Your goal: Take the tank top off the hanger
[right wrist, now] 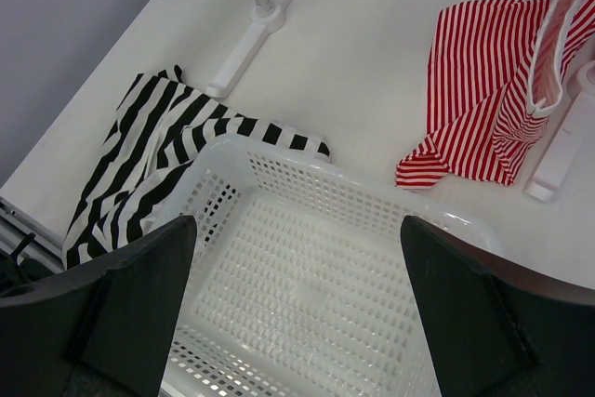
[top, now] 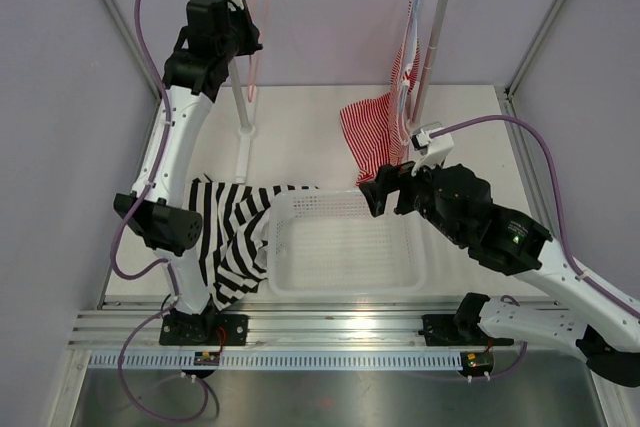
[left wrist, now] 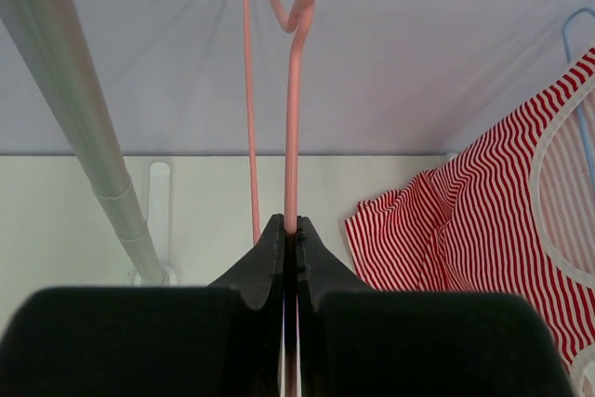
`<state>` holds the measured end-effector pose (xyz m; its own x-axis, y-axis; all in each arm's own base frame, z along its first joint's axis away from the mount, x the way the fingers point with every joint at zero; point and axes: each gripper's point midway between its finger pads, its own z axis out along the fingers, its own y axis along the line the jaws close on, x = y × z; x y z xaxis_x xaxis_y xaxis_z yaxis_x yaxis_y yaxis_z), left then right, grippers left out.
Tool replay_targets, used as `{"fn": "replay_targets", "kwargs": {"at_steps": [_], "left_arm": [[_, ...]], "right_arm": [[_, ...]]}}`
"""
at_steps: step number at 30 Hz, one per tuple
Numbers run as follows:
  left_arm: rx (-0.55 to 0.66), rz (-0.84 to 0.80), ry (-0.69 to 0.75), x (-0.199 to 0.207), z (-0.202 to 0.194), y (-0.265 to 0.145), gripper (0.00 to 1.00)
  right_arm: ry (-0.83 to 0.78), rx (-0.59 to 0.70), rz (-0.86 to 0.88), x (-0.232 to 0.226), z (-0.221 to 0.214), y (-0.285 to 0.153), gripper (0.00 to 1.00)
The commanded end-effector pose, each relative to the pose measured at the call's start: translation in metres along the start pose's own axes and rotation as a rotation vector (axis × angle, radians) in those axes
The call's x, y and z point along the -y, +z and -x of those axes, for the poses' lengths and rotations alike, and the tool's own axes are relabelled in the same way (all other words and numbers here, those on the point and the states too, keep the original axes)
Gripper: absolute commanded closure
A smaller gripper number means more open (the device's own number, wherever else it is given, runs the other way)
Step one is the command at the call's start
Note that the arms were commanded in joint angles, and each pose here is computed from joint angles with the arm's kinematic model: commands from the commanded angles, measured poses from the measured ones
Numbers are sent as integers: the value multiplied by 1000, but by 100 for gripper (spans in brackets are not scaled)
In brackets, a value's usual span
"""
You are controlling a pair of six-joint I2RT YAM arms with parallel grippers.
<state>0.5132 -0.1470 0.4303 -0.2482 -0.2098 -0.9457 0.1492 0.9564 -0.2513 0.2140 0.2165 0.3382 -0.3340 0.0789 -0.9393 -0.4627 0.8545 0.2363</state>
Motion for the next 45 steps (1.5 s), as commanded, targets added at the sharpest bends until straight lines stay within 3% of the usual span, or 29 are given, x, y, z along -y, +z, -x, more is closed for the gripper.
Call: {"fn": "replay_targets", "kwargs": {"at_steps": [1, 7, 9, 10, 15, 17, 21, 24, 25, 26, 29, 32, 37, 45], "left_arm": [[83, -93, -10, 20, 26, -5, 100], [-13, -51, 23, 10, -1, 4, 100], [-32, -35, 20, 5, -10, 1, 92], [-37, -24, 21, 3, -13, -1, 75], [-4, 16, 10, -5, -4, -30, 33], [-6, 30, 5, -8, -4, -37, 1], [50, 98, -32, -16, 9, -82, 1], [60, 253, -131, -48, -15, -102, 1], [129, 258, -165, -51, -2, -133, 1], [86, 286, -174, -61, -33, -130, 1], [181, 248, -238, -63, -28, -170, 1], [90, 258, -292, -69, -74, -192, 1], [-111, 470, -403, -108, -178, -214, 1], [-573, 651, -463, -111, -285, -239, 1]], "right_arm": [[4, 22, 6, 2, 4, -4, 1], [6, 30, 21, -1, 7, -5, 0], [4, 30, 21, -1, 7, -4, 0], [2, 26, 21, -2, 6, -3, 1], [5, 32, 26, -3, 7, -3, 1], [6, 32, 29, -4, 7, -2, 0], [1, 34, 25, -4, 8, 0, 0], [0, 34, 27, -5, 9, 1, 1], [-1, 33, 30, -6, 8, 1, 1], [0, 36, 31, -6, 9, 2, 0], [-5, 31, 32, -7, 8, 4, 1], [-6, 29, 34, -9, 7, 7, 0], [8, 27, 50, -14, 6, 11, 0], [37, 11, 67, -17, -3, 15, 1]]}}
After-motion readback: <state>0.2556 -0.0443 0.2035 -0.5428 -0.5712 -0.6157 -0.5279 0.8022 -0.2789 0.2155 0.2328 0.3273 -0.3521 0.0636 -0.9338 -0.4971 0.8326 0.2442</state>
